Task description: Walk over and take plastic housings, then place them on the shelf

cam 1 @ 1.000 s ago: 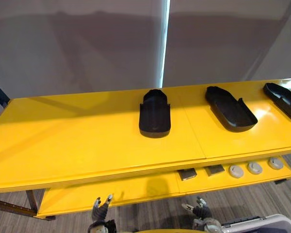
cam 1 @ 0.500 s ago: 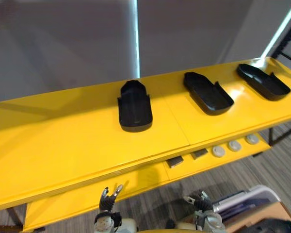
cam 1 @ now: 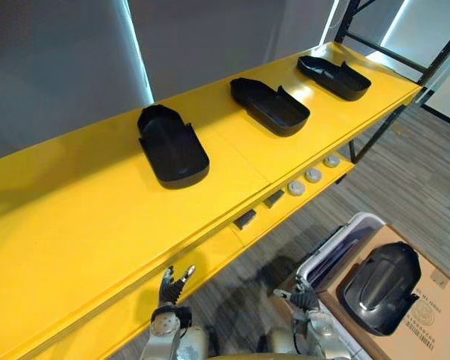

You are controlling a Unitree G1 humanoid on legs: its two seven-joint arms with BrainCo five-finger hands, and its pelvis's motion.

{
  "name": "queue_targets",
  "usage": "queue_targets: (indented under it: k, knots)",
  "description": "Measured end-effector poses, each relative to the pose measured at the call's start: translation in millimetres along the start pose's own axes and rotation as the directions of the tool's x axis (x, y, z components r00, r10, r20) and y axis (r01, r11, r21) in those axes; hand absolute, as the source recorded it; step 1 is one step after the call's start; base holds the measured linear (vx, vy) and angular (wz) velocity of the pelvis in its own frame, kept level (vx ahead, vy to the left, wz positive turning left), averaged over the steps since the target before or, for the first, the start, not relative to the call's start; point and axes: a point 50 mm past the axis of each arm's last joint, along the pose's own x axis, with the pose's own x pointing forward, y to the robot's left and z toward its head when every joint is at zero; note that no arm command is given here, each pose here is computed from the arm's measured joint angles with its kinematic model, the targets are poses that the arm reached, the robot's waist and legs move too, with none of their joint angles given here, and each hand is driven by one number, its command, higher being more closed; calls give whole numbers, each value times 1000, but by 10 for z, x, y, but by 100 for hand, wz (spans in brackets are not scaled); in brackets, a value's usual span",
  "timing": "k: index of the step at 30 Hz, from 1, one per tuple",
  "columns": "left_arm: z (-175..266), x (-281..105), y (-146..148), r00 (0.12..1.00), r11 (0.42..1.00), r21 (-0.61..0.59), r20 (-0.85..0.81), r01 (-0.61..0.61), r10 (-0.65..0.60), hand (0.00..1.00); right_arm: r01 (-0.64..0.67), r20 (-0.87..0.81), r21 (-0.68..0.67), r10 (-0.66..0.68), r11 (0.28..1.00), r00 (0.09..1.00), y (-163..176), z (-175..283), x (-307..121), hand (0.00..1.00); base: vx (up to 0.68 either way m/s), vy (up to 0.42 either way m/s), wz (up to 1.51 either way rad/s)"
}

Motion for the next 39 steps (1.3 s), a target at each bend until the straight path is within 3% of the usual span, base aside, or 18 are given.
queue_targets:
  k: [10, 16, 22, 34, 39]
  knots:
    - [-339, -33, 91, 990, 998, 68, -144, 6, 3, 0, 39, -88, -19, -40, 999, 995, -151, -165, 26, 0, 8, -62, -44]
    - [-367, -36, 99, 987, 998, 66, -160, 4, 7, 0, 41, -46, -53, -44, 998, 998, -157, 11, 116, 0, -144, -16, -119]
    - [-380, -22, 220, 987, 995, 99, -159, -13, 28, 0, 50, -94, -83, -58, 995, 994, -240, -176, 37, 0, -100, -125, -76]
    - [-389, -19, 93, 982, 998, 61, -187, 8, 3, 0, 189, -123, 4, -187, 982, 975, -527, -260, -15, 0, 96, -56, -74]
    - [-282, 45, 96, 988, 998, 61, -155, 5, 4, 0, 201, -154, 98, -184, 975, 971, -449, -325, -43, 0, 109, 146, -38]
